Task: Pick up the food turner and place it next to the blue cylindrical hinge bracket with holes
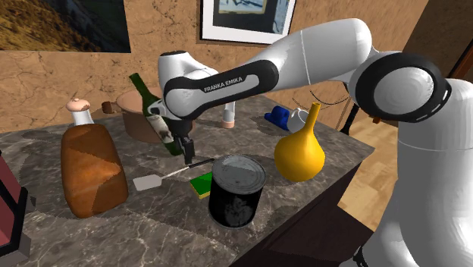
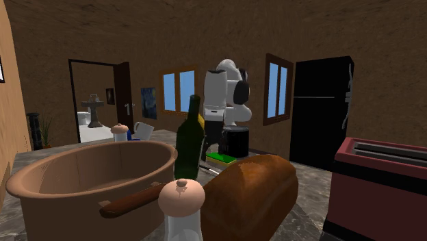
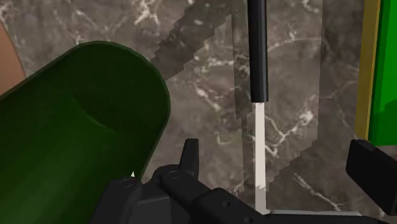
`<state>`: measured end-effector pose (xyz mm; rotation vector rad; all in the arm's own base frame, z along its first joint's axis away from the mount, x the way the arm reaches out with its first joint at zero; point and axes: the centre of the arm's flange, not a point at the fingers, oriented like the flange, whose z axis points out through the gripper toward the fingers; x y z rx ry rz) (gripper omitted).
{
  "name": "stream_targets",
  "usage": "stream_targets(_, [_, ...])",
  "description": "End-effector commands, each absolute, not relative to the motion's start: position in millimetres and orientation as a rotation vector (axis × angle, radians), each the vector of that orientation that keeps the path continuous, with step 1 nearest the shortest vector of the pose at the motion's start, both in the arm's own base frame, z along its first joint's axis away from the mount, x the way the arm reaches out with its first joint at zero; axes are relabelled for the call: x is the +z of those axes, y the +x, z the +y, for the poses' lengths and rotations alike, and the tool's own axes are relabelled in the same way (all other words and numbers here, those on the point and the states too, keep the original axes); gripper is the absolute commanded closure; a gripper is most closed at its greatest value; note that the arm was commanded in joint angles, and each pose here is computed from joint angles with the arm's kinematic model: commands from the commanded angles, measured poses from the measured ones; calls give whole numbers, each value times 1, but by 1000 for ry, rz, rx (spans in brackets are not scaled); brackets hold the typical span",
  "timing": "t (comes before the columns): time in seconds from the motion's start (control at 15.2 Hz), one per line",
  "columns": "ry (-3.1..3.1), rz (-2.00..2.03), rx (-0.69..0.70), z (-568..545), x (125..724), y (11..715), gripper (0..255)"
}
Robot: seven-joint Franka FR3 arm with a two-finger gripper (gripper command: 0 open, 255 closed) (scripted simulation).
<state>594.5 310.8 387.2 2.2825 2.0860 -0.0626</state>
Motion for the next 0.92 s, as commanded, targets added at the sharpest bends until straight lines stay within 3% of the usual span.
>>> stream_targets(0.0, [2226,2149,-73,330,378,592,0])
stream_targets(0.46, [2226,2149,-73,327,338,592,0])
stream_targets(0.86, [2226,2149,-73,327,338,592,0])
